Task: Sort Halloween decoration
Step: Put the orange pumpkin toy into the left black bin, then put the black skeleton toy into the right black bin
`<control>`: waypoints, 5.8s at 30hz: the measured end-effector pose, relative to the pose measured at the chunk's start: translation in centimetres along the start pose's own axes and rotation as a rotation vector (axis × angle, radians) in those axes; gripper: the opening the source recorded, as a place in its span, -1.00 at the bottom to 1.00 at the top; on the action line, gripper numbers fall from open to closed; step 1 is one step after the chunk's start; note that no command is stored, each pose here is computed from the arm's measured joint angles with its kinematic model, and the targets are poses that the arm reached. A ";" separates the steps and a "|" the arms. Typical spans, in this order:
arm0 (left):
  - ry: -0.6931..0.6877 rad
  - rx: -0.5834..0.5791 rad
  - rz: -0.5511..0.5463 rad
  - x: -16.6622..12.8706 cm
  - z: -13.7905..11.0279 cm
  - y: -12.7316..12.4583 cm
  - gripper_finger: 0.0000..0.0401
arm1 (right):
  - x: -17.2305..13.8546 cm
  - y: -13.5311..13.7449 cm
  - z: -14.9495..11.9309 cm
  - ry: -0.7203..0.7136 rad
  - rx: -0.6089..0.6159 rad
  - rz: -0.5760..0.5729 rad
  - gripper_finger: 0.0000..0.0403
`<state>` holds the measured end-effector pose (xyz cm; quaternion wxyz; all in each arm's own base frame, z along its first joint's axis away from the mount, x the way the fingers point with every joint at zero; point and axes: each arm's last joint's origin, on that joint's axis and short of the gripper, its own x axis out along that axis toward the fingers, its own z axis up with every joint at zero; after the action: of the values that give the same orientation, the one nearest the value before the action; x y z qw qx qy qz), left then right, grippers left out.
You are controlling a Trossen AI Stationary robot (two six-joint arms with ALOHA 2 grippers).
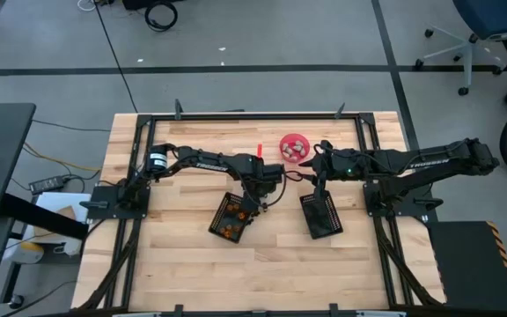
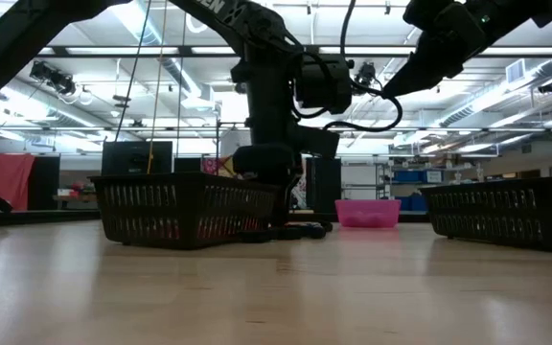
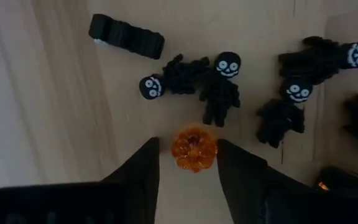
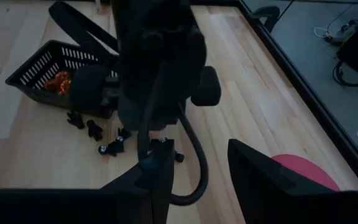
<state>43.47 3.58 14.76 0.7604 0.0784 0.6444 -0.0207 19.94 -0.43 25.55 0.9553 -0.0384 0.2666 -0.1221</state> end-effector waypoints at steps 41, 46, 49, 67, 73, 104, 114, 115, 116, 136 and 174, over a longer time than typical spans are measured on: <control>0.271 -0.111 -0.203 -8.1 0.3 -4.4 -0.66 | 0.0 0.0 0.0 0.002 0.007 0.004 -0.23; 0.343 -0.064 -0.151 -6.5 -0.4 -6.4 -0.36 | 0.0 0.0 0.0 0.002 0.014 0.004 -0.23; 0.370 -0.054 -0.149 -6.5 -0.7 -6.7 -0.19 | 0.0 0.0 0.0 0.000 0.015 0.004 -0.23; -0.449 0.125 0.023 -14.3 -0.8 -6.7 -0.23 | -0.6 1.9 0.6 -0.076 0.010 -0.052 -0.23; -0.707 0.150 0.066 -13.1 -4.4 -7.2 -0.23 | 2.1 2.4 0.9 -0.102 0.035 -0.072 -0.23; -1.185 -0.073 0.118 -16.3 -15.1 -5.4 -0.23 | 19.6 1.9 1.7 0.714 -0.500 0.298 -0.14; -1.225 -0.061 0.090 -18.2 -16.6 -6.2 -0.23 | 21.7 1.2 0.6 0.810 -0.551 0.329 -0.32; -1.224 -0.056 0.085 -18.3 -16.7 -6.3 -0.23 | 21.8 1.2 0.7 0.796 -0.544 0.335 -0.36; -1.229 -0.050 0.079 -18.4 -16.7 -6.5 -0.23 | 21.8 1.1 0.7 0.790 -0.537 0.341 -0.40; -1.250 0.000 0.085 -18.9 -17.0 -7.1 -0.23 | 20.2 1.6 2.6 0.798 -0.549 0.268 -0.96; -1.279 -0.023 0.057 -19.1 -16.9 -7.4 -0.23 | 21.4 0.8 -0.8 0.760 -0.295 0.233 -0.66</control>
<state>22.80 -2.55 30.24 0.9957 0.0595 0.0611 -0.0363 37.41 -5.12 14.03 0.7807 -0.0966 0.6170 0.0208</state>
